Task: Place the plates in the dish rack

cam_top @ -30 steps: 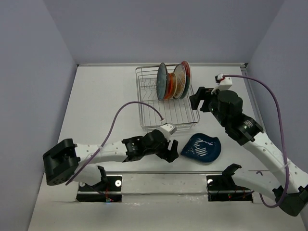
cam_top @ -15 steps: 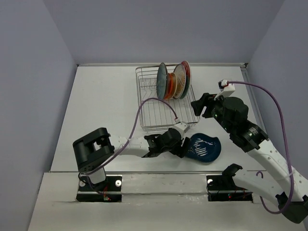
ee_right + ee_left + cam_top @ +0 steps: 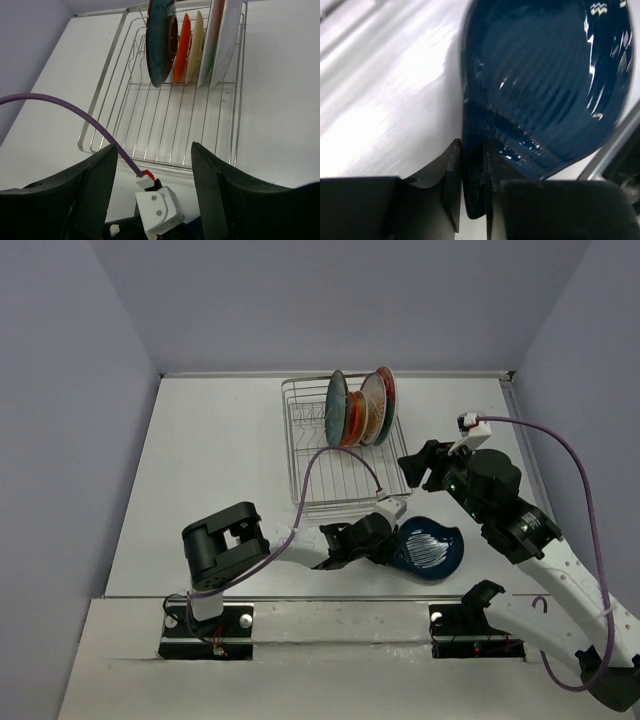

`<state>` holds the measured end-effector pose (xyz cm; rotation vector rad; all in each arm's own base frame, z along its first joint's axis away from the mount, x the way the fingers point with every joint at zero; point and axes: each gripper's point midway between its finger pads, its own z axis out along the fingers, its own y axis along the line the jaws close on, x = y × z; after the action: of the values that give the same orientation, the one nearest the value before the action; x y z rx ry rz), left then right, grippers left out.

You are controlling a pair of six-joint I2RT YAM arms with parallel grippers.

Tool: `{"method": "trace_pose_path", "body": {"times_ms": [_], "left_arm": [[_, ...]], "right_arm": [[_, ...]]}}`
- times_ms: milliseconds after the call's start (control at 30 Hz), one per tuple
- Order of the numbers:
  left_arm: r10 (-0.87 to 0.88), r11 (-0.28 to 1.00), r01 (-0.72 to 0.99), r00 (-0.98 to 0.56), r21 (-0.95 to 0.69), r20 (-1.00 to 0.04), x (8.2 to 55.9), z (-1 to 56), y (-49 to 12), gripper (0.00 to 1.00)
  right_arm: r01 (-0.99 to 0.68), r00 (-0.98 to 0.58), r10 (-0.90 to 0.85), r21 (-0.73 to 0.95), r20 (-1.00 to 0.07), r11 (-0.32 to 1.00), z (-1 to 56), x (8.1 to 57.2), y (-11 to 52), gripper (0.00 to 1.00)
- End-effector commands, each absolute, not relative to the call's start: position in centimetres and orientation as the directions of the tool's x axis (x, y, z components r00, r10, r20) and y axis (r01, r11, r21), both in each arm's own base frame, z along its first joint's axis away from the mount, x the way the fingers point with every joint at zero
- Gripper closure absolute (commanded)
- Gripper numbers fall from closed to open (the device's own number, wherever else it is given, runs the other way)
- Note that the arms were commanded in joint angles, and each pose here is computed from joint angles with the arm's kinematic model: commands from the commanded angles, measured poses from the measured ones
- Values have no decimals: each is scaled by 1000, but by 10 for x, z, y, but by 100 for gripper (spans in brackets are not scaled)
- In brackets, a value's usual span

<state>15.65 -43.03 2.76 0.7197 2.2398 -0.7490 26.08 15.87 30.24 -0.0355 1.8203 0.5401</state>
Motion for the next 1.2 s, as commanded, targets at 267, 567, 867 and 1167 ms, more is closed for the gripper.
{"method": "trace_pose_path", "body": {"times_ms": [267,567,867,1167], "left_arm": [[148,694,629,-601,-350,-785,156,76,-405,94],[-24,612,643,-567,-461,-823,150,169,-344,94],[-95,464,726,-529,-508,-843,155,246,-279,94],[-56,467,763,-479,-447,-876,149,268,-263,94]], "right_arm": [[-384,-274,246,340,-930,858,327,234,153,34],[-612,-315,124,301,-941,731,321,206,187,27],[-854,-313,-66,250,-947,456,302,198,250,19],[-878,-427,-174,360,-887,316,269,196,280,15]]}}
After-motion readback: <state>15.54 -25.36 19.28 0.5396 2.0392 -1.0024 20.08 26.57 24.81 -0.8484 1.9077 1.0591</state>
